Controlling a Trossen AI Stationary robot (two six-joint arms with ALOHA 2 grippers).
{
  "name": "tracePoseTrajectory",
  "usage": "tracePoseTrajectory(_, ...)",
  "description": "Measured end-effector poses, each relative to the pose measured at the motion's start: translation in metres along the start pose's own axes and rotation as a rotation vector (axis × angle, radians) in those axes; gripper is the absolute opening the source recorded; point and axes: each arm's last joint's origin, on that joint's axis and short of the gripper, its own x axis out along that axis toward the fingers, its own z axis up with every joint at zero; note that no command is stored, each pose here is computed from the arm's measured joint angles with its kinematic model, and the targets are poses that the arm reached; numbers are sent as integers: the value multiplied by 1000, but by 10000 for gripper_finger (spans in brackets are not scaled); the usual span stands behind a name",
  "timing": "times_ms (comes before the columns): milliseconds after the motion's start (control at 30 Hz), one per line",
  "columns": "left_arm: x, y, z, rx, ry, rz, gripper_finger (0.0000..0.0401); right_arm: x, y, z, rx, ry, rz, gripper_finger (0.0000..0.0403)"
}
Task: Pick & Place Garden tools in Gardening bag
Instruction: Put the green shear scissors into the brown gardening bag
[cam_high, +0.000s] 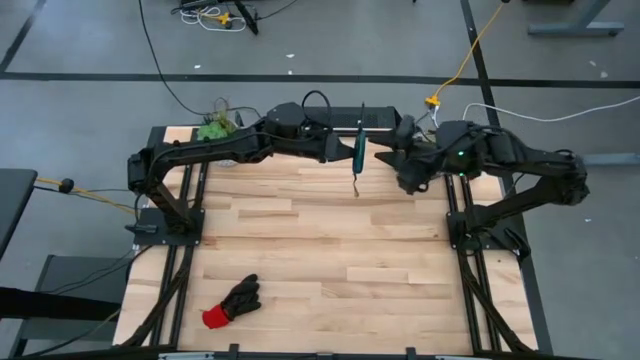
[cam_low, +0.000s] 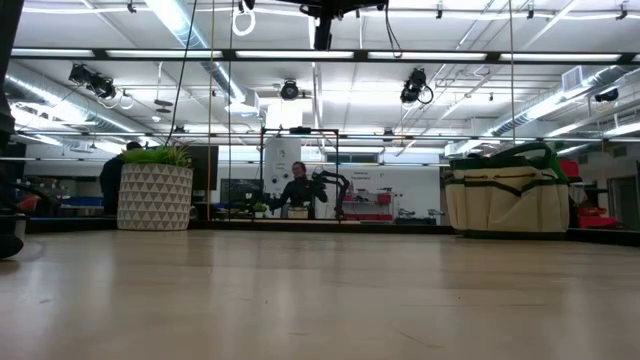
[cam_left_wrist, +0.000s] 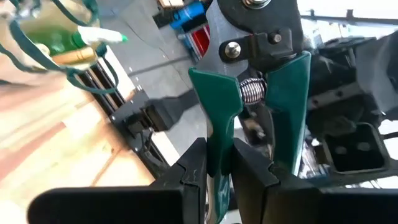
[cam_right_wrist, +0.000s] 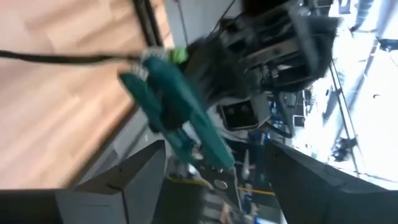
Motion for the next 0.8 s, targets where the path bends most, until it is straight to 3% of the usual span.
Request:
tracePoseTrajectory(133,0,0,-1,-5,24,-15,57,12,1,2,-91,72,8,274)
tracePoseTrajectory(333,0,-3,0,-26,44,-50,58,20,-3,7,-96,107,-41,274)
tracePoseTrajectory(533,-1,-7,1,-45,67,-109,58,14,-11,18,-68,68,-142,274)
tracePoseTrajectory(800,-2,-18,5,-66,68,-226,58,8,-10,28,-127,21,-150,274)
